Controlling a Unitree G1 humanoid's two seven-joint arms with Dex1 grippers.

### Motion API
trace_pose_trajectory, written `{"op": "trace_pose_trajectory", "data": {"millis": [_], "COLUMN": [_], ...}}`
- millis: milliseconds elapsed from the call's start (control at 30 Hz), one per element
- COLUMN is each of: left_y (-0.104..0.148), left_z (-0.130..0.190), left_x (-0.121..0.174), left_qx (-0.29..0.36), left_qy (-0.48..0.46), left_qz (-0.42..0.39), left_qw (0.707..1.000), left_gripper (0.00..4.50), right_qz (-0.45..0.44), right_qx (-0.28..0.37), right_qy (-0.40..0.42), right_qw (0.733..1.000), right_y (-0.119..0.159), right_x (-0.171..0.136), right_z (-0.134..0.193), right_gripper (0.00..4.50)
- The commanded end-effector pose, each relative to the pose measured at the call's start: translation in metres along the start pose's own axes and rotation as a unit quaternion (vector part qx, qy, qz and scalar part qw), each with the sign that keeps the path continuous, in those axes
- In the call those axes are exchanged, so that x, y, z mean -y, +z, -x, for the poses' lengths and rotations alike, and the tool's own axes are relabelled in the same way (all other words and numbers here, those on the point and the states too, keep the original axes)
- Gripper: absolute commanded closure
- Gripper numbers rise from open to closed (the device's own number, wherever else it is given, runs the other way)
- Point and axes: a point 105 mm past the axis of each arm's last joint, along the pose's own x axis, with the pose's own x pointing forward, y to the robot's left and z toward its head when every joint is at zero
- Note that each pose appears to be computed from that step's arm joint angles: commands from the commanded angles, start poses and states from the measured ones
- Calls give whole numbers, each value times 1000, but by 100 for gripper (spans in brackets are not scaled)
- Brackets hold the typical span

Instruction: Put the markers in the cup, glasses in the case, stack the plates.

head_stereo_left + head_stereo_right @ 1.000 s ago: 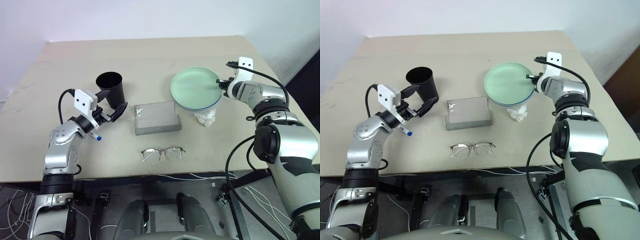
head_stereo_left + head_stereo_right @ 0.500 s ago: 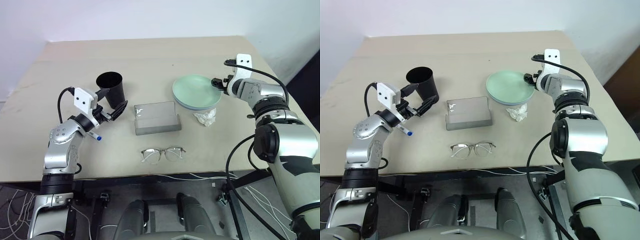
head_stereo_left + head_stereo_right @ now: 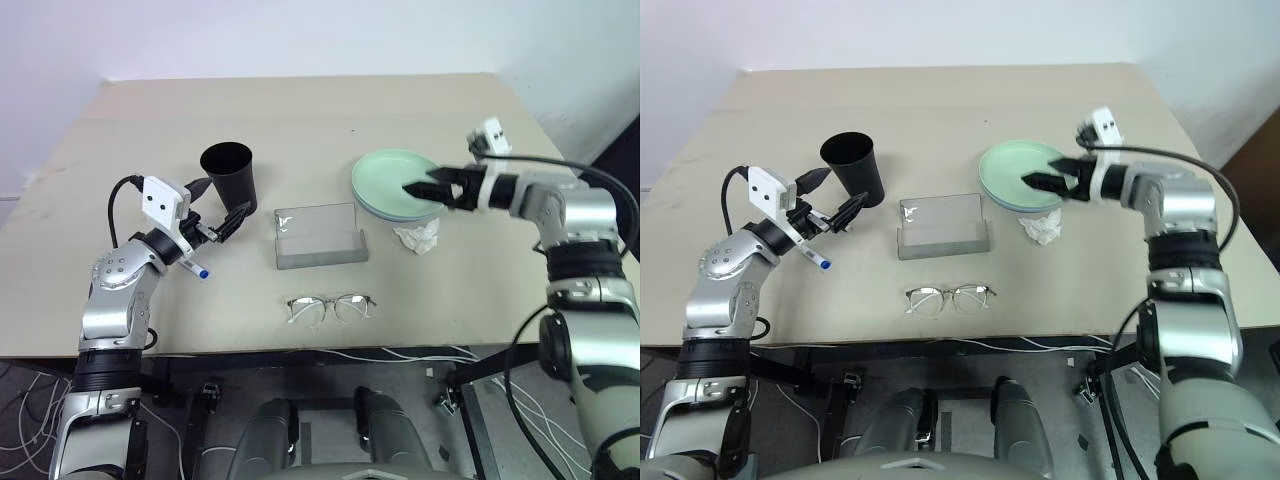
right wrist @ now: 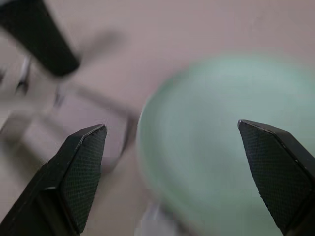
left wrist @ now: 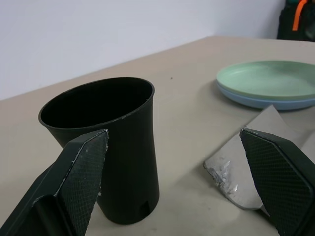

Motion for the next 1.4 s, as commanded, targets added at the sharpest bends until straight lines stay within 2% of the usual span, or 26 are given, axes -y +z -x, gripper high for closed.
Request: {"op": "trace_pose_trajectory", "data": {"millis": [33,267,667,767,833,1133,1267,1400], "left_y": [13,13,19,21,22,21,17,17], "left_z": [4,2,0,0,0,1,4,5], "left_x": [-4,-4,-4,-4,-5,-6,-8,-8], "left_qx": [20,21,24,25,25,25,24,25], "left_qy": [6,5,6,8,9,10,13,16], "left_qz": [-20,-21,-28,-30,-31,-32,-31,-31], "left_qw": [1000,1000,999,999,999,999,999,999], "left_gripper": [0,0,0,0,0,0,0,0], "right_qz": [35,84,131,150,160,187,159,126], "right_qx": [-7,-59,-101,-101,-99,-74,-3,68], "right_qy": [40,44,-1,-7,-16,-5,40,34], "right_qw": [999,994,986,984,982,980,986,989], "right_y": [3,-33,-59,-60,-58,-35,-4,29], "right_x": [-19,-29,-10,-8,-4,-8,-23,-23], "right_z": [14,6,-14,-14,-14,-7,3,3], "right_gripper": [2,2,2,61,123,447,447,447]}}
